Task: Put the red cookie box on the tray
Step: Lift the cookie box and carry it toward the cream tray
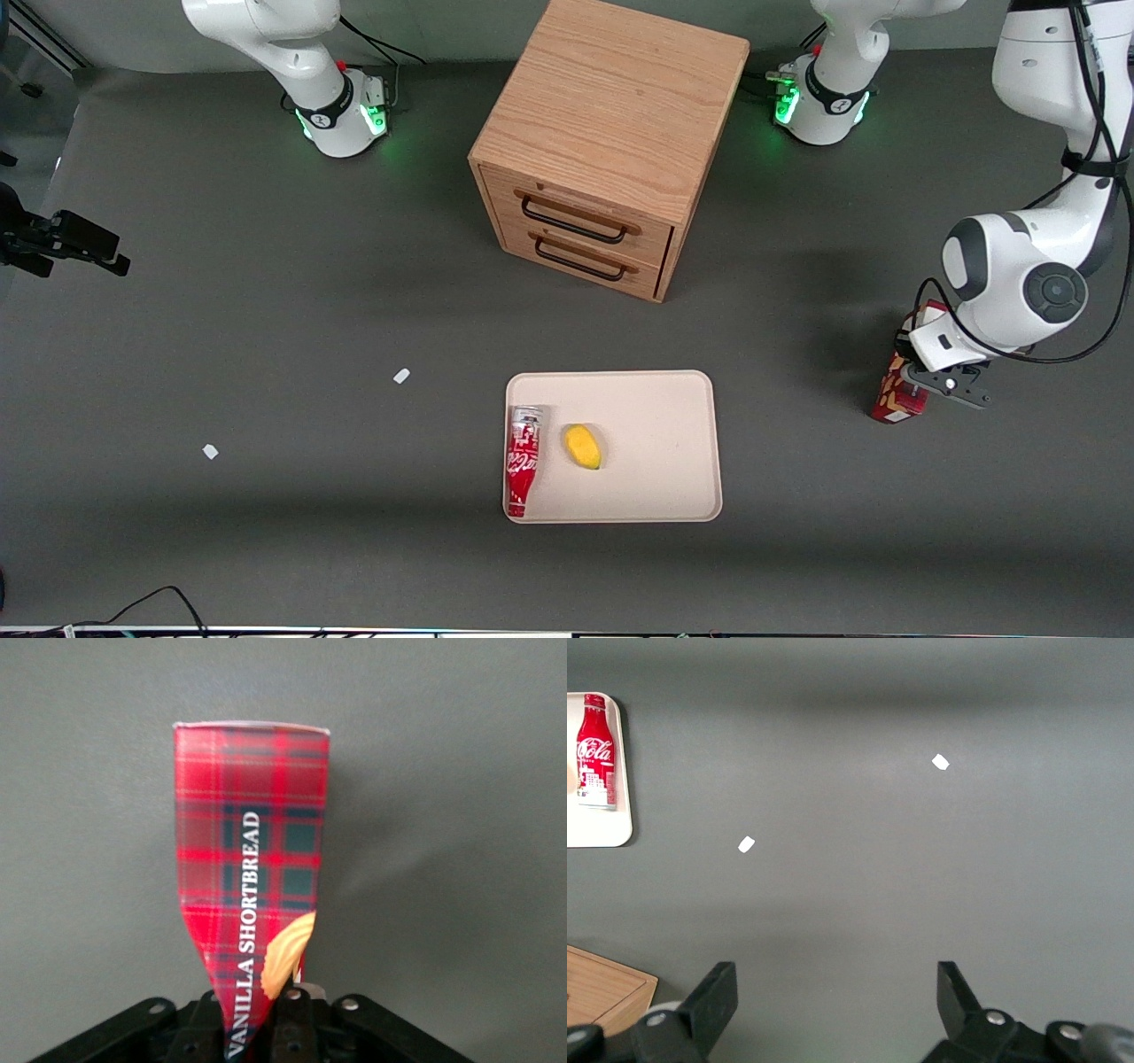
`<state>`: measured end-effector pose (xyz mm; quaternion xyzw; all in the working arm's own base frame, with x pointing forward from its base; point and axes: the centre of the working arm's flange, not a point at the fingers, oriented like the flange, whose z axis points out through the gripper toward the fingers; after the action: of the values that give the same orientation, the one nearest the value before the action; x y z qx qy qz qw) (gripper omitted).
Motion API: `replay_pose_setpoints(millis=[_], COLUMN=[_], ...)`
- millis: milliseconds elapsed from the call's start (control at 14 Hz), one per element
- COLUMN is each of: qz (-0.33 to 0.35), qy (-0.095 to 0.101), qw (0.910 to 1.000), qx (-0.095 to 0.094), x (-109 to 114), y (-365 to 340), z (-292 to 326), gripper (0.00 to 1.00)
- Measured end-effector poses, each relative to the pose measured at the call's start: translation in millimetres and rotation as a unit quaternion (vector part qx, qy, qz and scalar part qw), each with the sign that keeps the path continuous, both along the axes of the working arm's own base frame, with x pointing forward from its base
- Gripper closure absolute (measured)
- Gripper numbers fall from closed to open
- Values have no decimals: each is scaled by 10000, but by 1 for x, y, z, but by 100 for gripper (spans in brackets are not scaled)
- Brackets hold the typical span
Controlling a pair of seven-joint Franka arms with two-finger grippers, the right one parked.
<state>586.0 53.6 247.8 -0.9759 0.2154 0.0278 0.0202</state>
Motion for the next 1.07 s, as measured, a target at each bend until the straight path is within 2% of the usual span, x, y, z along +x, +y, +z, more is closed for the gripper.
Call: replay_pose_setpoints(millis=[286,500,643,714,857,1071], qz=[269,809,1253,1443,1734,1922], qy=[351,319,244,206,257,252], qw=[9989,9958,9912,9885,9827,9781], qx=[-150,-270,-348,-411,-594,-760], x=[37,56,58,57,57,76], y=[-13,-78,-133,-159,-206,-261], z=[101,191,231,241,239,202], gripper=[87,87,87,87,87,87])
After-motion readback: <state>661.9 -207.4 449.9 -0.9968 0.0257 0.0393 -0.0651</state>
